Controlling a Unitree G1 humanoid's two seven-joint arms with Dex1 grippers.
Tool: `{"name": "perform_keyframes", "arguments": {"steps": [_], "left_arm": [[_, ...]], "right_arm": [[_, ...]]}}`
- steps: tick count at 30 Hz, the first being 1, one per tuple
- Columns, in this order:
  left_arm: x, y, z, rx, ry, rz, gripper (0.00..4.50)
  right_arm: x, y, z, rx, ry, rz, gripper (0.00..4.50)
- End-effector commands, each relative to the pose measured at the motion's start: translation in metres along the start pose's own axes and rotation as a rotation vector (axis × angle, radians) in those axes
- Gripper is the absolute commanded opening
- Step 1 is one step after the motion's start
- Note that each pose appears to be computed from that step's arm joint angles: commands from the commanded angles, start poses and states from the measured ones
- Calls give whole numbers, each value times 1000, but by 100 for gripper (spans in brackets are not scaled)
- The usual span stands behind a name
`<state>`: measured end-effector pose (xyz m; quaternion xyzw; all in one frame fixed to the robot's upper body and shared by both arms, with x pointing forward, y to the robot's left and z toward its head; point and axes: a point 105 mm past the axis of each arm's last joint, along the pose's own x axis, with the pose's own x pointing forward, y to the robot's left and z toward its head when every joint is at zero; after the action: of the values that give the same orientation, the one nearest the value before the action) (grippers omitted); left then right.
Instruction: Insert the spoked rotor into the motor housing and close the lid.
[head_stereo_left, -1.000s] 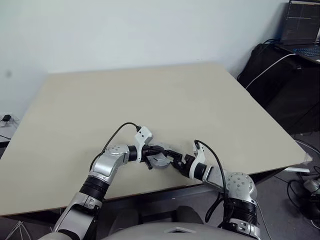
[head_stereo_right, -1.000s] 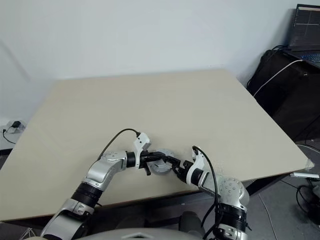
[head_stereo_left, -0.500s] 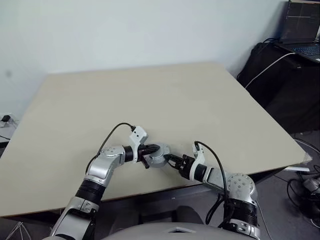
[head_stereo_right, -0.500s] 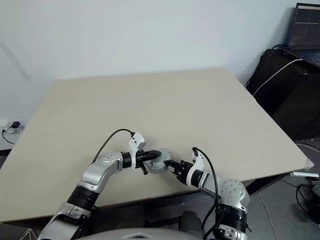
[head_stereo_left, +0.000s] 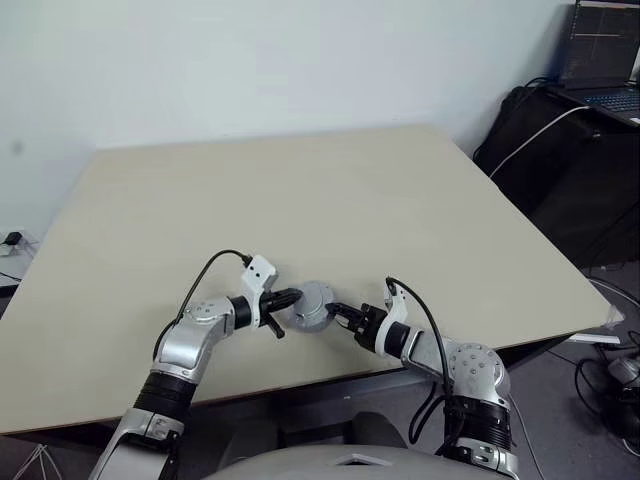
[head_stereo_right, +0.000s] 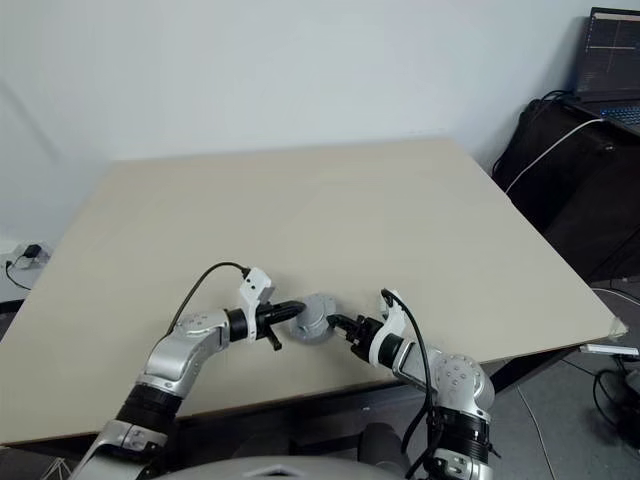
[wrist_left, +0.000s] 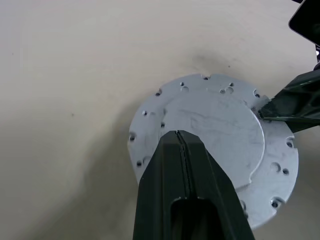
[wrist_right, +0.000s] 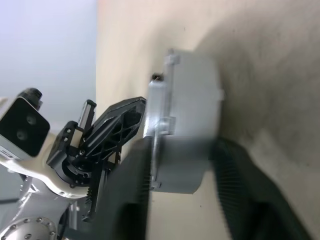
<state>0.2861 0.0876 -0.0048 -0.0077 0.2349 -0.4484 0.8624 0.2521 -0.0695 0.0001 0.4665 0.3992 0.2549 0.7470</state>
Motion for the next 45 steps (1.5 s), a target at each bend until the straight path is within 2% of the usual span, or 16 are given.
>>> {"name": "perform_keyframes", "arguments": {"steps": [1,5,12,21,23,33,40,45], "left_arm": [[0,-4,-28,-55,99,-7,0],[0,-5,-28,-55,101,-5,0],[0,-6,-30,-55,104,-7,0],[2,-7,-31,-61,101,-3,0],[2,-7,-30,-62,99,-2,0],[1,-7,-26,-66,70,9,0],[-6,-5,17,-51,-126,63,0],[-22,6,44,-51,-271,221,0]], "right_arm": [[12,27,-4,-30,23,109,316],[15,24,-3,-15,16,99,448],[14,26,1,2,-13,121,448],[11,24,-3,-7,18,108,164],[10,22,-4,-7,24,99,126],[9,20,-6,3,30,90,126],[7,18,-5,26,11,93,126],[5,16,-2,41,-12,92,126]]}}
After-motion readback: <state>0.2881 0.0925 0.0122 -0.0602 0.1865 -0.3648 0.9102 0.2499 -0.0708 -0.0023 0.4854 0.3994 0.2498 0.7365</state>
